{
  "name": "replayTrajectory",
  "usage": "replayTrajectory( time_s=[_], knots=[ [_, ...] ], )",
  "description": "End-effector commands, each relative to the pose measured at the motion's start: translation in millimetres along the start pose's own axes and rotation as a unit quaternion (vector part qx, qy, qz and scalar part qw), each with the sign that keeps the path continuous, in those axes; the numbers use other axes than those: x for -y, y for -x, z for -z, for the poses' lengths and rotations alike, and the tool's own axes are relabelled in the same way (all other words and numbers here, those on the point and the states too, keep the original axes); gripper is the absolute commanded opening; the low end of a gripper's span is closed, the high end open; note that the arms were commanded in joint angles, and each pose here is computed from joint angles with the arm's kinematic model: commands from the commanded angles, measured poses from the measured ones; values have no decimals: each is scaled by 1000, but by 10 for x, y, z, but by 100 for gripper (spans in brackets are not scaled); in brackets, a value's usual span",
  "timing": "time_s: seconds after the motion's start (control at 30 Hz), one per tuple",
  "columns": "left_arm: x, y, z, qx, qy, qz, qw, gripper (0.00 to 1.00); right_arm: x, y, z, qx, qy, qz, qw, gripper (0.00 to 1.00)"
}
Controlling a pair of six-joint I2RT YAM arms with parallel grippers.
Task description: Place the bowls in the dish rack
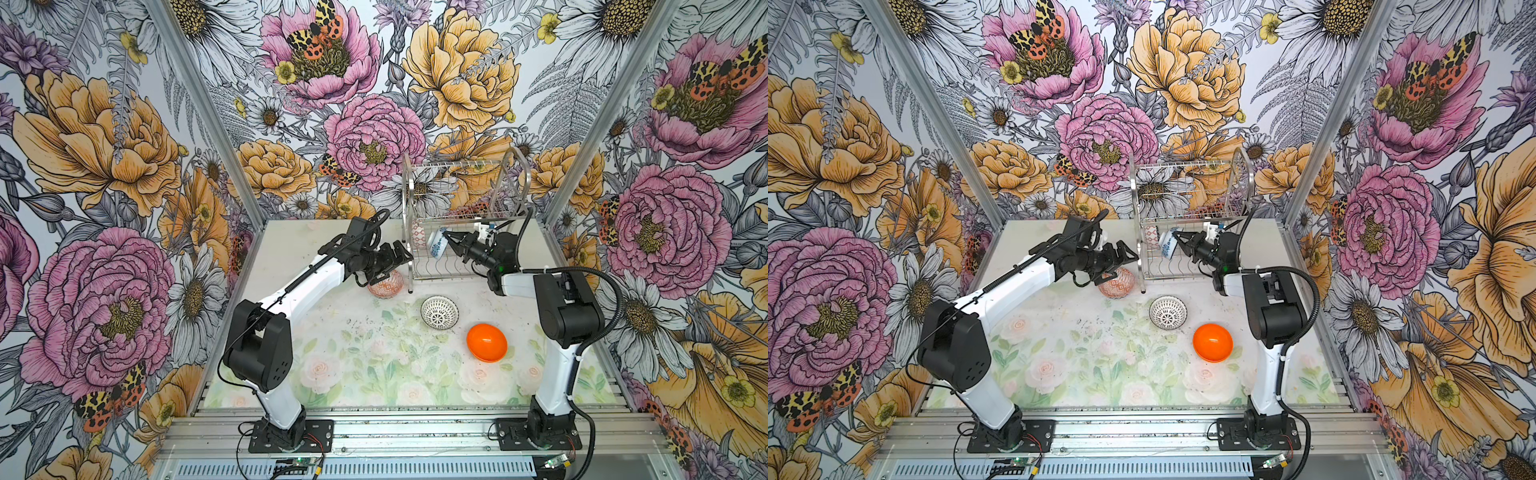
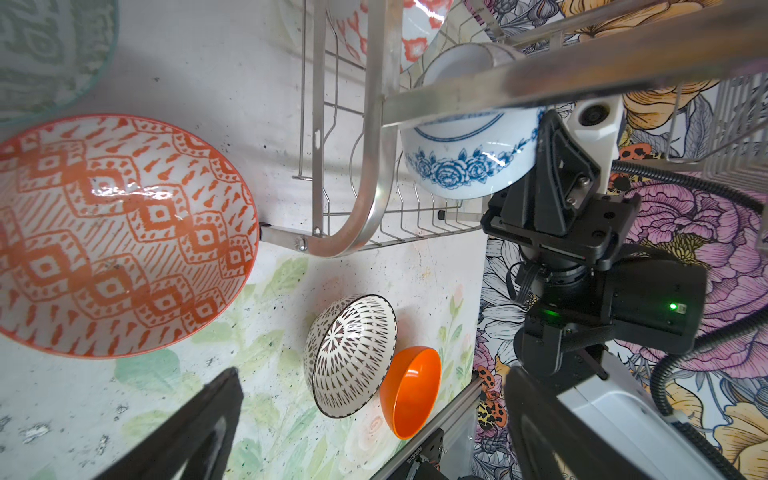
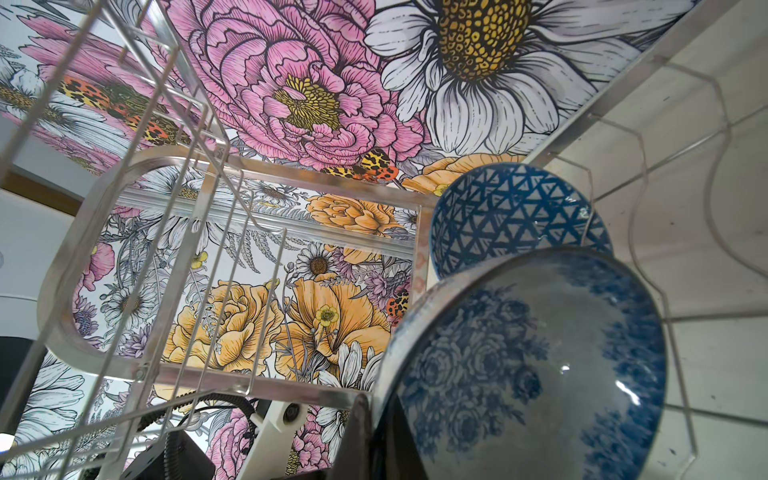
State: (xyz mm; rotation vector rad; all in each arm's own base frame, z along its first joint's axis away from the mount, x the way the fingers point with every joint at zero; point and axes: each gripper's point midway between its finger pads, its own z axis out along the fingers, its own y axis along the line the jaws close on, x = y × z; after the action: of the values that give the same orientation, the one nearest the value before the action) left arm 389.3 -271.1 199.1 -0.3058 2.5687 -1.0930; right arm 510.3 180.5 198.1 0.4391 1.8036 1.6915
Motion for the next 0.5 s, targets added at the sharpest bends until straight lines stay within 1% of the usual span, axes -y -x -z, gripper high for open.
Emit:
replayTrajectory(
  time_s=[0.0,0.27,0.37,0.4,0.47],
  knots=[
    [24,30,18,1,-3,-7,1000,99,-137,56,-1,22,15,28,999,0],
    [98,26,-202,-12,-1,-15,1000,99,-116,66,-21,47,4,18,999,0],
    [136,53,-247,-7,2,-21,1000,99,-136,109,-27,55,3,17,998,0],
    [17,49,-387,-15,17,-13,1000,99,-139,113,-28,56,1,16,998,0],
    [-33,75,-439,-11,27,-12,1000,99,-148,126,-32,58,1,15,998,0]
  ],
)
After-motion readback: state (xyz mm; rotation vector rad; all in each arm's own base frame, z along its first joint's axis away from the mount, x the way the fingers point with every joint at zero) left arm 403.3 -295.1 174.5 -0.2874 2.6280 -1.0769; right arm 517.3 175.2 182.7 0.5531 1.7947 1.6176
